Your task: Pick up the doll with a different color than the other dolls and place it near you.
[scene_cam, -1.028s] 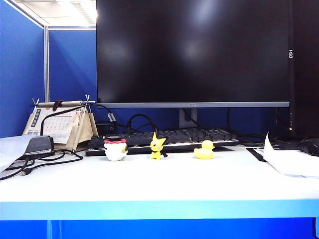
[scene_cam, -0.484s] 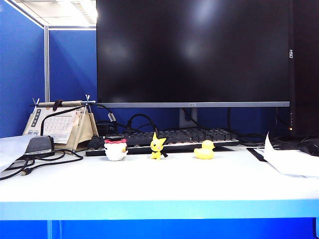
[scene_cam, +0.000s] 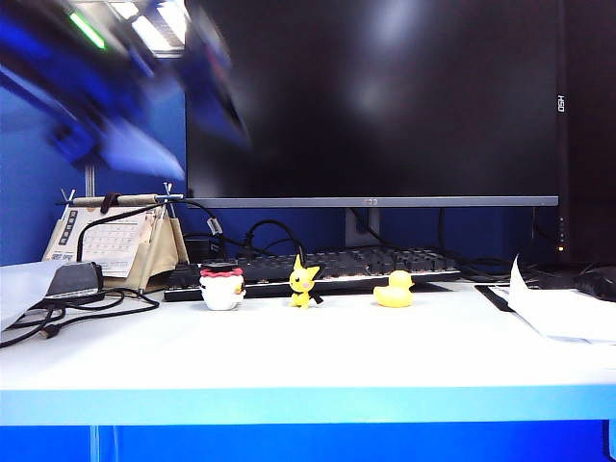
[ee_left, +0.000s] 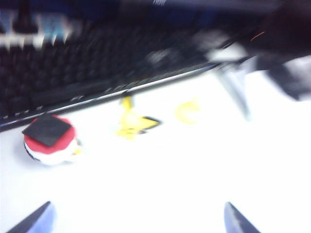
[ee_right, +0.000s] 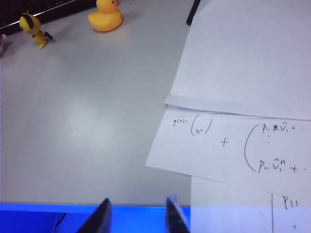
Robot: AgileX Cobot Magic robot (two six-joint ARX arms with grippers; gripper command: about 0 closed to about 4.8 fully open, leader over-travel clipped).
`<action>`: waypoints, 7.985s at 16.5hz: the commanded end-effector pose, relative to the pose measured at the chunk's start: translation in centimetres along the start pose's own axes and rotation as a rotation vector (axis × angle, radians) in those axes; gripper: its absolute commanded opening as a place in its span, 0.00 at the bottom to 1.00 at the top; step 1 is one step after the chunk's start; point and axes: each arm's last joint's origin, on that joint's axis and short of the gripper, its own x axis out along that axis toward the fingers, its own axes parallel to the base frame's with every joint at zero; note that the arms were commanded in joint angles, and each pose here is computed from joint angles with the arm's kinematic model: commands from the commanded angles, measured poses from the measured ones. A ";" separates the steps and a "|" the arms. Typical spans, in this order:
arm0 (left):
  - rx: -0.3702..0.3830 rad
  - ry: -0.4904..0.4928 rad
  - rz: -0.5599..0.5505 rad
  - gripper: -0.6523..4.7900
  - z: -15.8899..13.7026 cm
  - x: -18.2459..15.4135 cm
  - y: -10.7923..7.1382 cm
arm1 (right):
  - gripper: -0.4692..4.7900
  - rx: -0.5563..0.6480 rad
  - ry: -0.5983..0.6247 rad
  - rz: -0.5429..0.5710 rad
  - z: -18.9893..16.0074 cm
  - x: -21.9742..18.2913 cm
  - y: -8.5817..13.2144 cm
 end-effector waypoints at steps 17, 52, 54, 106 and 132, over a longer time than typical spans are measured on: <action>-0.038 0.128 0.051 1.00 -1.2 11.9 6.8 | 0.36 0.005 -0.014 0.006 0.1 0.0 0.1; 0.029 0.193 0.078 1.00 -3.2 15.3 6.0 | 0.36 0.005 -0.016 0.007 0.1 0.0 0.1; -0.004 0.225 0.076 1.00 -3.9 15.6 6.1 | 0.36 0.005 -0.016 0.007 0.1 0.0 0.1; 0.155 0.398 -0.113 0.11 -0.5 7.3 -10.0 | 0.36 0.006 -0.018 0.008 0.1 0.0 0.1; 0.049 0.247 -0.153 0.11 -8.4 6.2 -6.2 | 0.36 0.006 -0.018 0.008 0.1 0.0 0.1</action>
